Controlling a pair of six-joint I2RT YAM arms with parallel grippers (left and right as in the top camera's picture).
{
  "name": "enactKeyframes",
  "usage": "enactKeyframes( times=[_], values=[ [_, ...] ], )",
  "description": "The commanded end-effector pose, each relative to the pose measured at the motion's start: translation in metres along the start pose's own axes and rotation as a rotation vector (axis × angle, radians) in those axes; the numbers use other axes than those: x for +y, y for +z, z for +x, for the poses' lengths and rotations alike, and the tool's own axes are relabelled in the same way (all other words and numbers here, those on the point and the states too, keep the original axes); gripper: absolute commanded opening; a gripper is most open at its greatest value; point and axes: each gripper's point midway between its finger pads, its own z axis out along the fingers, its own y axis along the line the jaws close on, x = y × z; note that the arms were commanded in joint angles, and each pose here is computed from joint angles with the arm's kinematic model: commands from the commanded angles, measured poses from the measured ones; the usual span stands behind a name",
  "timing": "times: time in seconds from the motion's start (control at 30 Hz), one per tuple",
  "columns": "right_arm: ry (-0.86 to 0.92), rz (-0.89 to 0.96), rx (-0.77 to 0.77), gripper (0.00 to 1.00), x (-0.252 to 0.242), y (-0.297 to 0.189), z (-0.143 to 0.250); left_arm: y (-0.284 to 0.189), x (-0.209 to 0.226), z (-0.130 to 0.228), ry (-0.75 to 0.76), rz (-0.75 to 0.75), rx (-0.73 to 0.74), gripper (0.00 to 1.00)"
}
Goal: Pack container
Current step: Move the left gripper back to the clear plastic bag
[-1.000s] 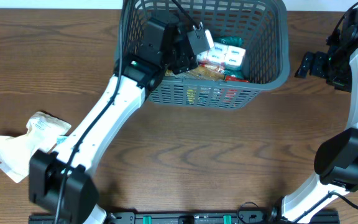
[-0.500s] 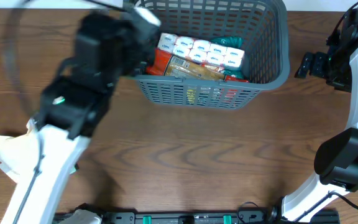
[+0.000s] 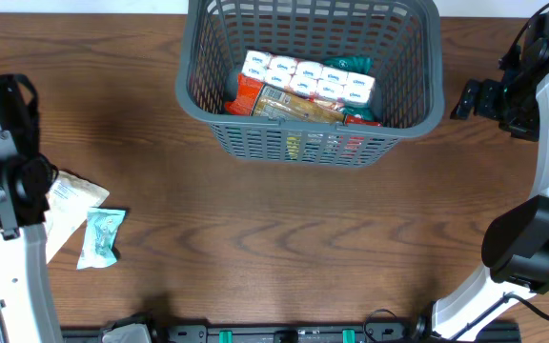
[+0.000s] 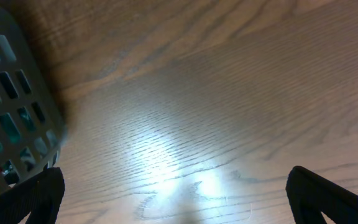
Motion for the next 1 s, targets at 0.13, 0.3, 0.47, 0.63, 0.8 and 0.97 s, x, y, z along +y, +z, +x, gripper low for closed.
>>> enactKeyframes(
  times=[0.13, 0.3, 0.47, 0.63, 0.8, 0.97],
  values=[
    [-0.021, -0.022, 0.012, 0.99, 0.007, 0.006, 0.0, 0.05, 0.022, 0.013, -0.379, -0.196, 0.114, 0.98],
    [-0.022, -0.022, 0.009, 0.99, 0.007, 0.006, -0.001, 0.088, 0.05, 0.044, -0.586, -0.443, 0.252, 0.99],
    [-0.022, -0.022, 0.012, 0.99, 0.007, 0.006, 0.0, 0.124, 0.065, 0.057, -0.614, -0.583, 0.281, 0.99],
    [-0.021, -0.022, 0.012, 0.99, 0.007, 0.006, 0.0, 0.154, 0.079, 0.066, -0.608, -0.688, 0.288, 0.99],
    [-0.006, -0.022, 0.012, 0.99, 0.007, 0.006, 0.0, 0.183, 0.093, 0.077, -0.602, -0.776, 0.295, 0.99],
    [-0.002, -0.021, 0.02, 0.99, 0.007, 0.005, 0.002, 0.208, 0.104, 0.082, -0.615, -0.82, 0.294, 0.98]
  ],
)
